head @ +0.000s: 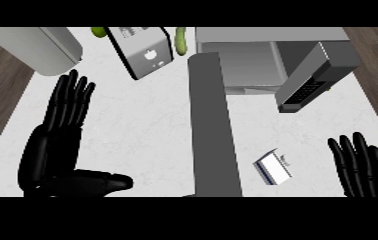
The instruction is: Pick up the milk, place it into the microwave and close the microwave
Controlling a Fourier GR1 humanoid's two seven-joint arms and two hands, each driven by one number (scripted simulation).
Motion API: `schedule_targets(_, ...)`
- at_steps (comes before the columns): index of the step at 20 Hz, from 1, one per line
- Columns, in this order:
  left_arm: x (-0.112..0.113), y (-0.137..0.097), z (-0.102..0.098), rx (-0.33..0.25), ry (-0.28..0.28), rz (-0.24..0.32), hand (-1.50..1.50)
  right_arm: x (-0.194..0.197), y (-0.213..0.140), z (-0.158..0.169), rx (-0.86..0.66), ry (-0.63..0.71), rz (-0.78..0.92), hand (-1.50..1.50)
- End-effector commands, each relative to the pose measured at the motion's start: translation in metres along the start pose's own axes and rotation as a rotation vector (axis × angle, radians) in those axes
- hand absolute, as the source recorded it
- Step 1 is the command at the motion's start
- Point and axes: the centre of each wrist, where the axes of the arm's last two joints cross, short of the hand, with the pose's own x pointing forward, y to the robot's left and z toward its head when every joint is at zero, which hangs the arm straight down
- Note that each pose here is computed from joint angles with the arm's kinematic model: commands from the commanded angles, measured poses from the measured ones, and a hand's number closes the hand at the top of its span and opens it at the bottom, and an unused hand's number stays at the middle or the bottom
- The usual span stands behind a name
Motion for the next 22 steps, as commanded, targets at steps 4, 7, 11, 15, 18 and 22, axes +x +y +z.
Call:
schedule_targets(4,-0.003,-0.052,0.03,0.008,0.042,0.055,-1.5,-0.006,-0.015,0.057,0.005,0.057,-0.011,-1.5)
schedule_targets(7,-0.011,-0.051,0.034,-0.018,0.032,0.078,-1.5,-0.027,-0.015,0.077,-0.006,0.094,0.014,-1.5)
schedule_targets(11,-0.023,-0.066,0.046,-0.011,0.036,0.053,-1.5,-0.052,-0.02,0.101,-0.018,0.104,0.028,-1.5)
schedule_targets(15,-0.032,-0.07,0.067,-0.001,0.022,0.056,-1.5,-0.057,-0.022,0.099,-0.046,0.115,0.043,-1.5)
schedule_targets(18,-0.036,-0.078,0.066,0.003,0.036,0.056,-1.5,-0.08,-0.025,0.114,-0.051,0.094,0.066,-1.5)
schedule_targets(22,-0.036,-0.093,0.075,-0.009,0.025,0.054,-1.5,-0.107,-0.009,0.119,-0.102,0.112,0.077,-1.5)
